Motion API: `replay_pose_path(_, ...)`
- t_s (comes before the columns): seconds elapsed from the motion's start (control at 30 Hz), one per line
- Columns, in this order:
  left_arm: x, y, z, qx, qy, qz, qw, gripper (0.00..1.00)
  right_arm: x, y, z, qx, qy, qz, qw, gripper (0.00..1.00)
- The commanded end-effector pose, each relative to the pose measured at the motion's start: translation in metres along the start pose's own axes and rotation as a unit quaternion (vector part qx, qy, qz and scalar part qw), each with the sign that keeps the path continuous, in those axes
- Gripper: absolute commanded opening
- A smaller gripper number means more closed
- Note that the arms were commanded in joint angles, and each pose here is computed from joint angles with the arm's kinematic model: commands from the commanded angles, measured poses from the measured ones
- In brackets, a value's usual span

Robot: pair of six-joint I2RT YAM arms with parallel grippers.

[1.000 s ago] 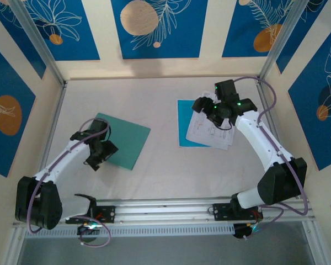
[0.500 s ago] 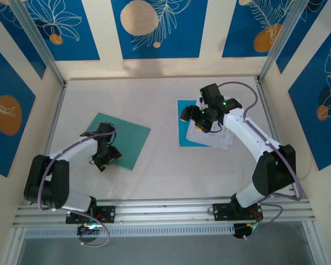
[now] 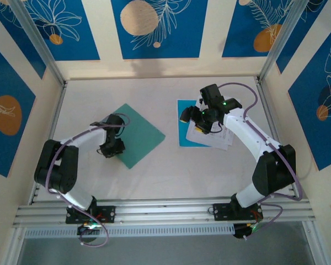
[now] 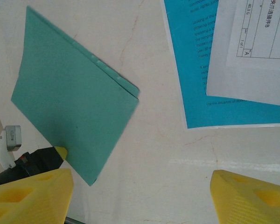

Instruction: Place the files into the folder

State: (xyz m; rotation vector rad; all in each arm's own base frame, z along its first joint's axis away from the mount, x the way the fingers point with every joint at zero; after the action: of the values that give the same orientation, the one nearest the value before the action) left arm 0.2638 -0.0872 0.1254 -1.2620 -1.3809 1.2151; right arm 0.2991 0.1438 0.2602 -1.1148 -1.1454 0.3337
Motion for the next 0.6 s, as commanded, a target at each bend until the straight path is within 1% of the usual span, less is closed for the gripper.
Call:
replay_pose_path(0.0,0.002,0.015,0.012,0.048,0.092,-0.053,0.993,0.12,-0.005,0.008,0.007,0.038,0.010,0.013,0.999,0.78)
replay_pose_path(0.07,-0.001,0.013,0.009,0.047,0.125,-0.060,0.989,0.05,-0.007,0.013,0.007,0.050,0.014,0.018,0.998,0.78)
replay_pose_path(0.13,-0.003,0.011,0.006,0.047,0.156,-0.067,0.984,0.00,-0.007,0.020,0.008,0.062,0.015,0.020,0.998,0.78)
replay_pose_path(0.3,-0.006,0.007,-0.002,0.045,0.217,-0.090,0.971,0.00,-0.006,0.040,0.013,0.094,0.016,0.030,0.995,0.78)
replay_pose_path(0.43,-0.014,0.001,-0.009,0.031,0.274,-0.102,0.956,0.00,0.002,0.062,0.023,0.122,0.010,0.033,0.992,0.78)
replay_pose_path(0.57,-0.022,0.001,-0.014,0.024,0.314,-0.109,0.943,0.00,0.010,0.078,0.027,0.130,0.006,0.031,0.991,0.77)
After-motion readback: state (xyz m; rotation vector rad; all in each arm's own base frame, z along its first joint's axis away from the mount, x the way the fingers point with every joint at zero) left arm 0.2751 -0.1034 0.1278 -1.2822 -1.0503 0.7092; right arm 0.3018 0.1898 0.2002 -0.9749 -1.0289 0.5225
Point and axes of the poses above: each hand's point on the last joint's axis, 136 mm out from that joint toward the fingers, its own y axis out along the fingers, its own x axis along the line the jaws close on, z = x × y, the point moved 10 cm from there along -y, back along the fingers, and after that the axes turned 13 degrees about y, right-handed, at the moved point
